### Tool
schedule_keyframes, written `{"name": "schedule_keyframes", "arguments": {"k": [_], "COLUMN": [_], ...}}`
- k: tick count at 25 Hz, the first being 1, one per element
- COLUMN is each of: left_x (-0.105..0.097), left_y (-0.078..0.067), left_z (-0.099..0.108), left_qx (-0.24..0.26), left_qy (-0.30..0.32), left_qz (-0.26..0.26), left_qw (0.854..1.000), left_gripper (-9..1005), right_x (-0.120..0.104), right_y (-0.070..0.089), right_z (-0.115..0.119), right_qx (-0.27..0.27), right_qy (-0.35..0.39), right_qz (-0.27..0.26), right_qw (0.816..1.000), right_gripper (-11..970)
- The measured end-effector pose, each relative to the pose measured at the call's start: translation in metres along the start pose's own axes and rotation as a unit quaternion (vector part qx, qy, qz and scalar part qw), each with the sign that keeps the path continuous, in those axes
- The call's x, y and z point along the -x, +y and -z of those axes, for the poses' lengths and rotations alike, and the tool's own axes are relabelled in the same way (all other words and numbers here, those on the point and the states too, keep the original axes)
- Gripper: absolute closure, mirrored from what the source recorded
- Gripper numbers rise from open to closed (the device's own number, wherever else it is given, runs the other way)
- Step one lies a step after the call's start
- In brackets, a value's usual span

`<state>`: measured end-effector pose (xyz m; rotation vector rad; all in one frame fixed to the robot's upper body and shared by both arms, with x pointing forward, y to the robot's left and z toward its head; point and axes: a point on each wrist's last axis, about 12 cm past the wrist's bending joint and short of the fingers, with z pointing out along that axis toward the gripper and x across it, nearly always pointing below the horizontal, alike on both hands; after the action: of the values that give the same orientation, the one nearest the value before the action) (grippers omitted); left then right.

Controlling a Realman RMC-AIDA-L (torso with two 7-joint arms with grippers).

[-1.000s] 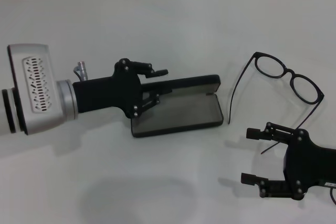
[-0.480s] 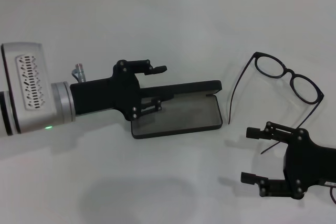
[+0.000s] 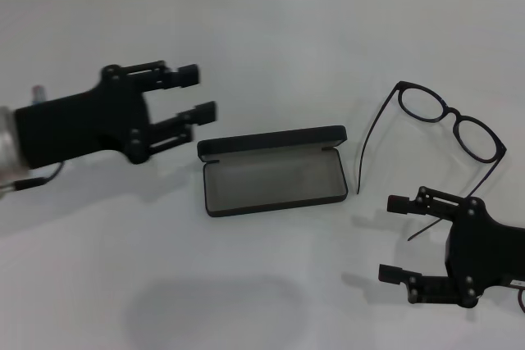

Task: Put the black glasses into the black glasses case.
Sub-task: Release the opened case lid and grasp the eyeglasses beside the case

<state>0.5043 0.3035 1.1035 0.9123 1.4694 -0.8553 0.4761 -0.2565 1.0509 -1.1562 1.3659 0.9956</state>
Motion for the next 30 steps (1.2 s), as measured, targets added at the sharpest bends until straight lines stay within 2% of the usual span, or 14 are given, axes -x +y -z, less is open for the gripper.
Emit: {"name": "schedule_keyframes", "arguments": {"k": [4,9,12,17,20,22,27,30], "left_x": [0.005,-0.009,-0.017,-0.041,-0.055,-0.059,-0.06,-0.06], "left_y": [-0.001,-0.019,-0.029,-0.05,-0.061,-0.063,-0.063,-0.063], "left_z": [0.024,0.049,0.057,0.066,0.067,0.068,0.069,0.07], "left_qx": [-0.004,-0.011,-0.023,-0.018,-0.009,-0.006,-0.004,-0.003], "left_qy": [0.032,0.074,0.093,0.117,0.113,0.11,0.11,0.111], "left_qz": [0.064,0.081,0.089,0.093,0.092,0.093,0.094,0.094], "left_qw": [0.997,0.994,0.991,0.989,0.989,0.99,0.989,0.989], "left_gripper": [348,314,293,130,125,122,122,124], "right_x": [0.002,0.003,0.003,0.001,-0.001,-0.002,0.011,0.034], "right_y": [-0.002,-0.003,-0.004,-0.002,-0.002,-0.003,-0.019,-0.041], "right_z": [0.001,0.003,0.004,0.008,0.012,0.013,0.017,0.021], "right_qx": [-0.001,-0.005,-0.005,-0.002,-0.006,-0.012,-0.024,-0.022], "right_qy": [0.0,-0.001,0.0,0.009,0.015,0.019,0.033,0.073], "right_qz": [-0.006,-0.008,-0.009,-0.011,-0.014,-0.021,-0.057,-0.079], "right_qw": [1.0,1.0,1.0,1.0,1.0,1.0,0.998,0.994], "right_gripper": [148,149,148,148,149,149,149,148]}}
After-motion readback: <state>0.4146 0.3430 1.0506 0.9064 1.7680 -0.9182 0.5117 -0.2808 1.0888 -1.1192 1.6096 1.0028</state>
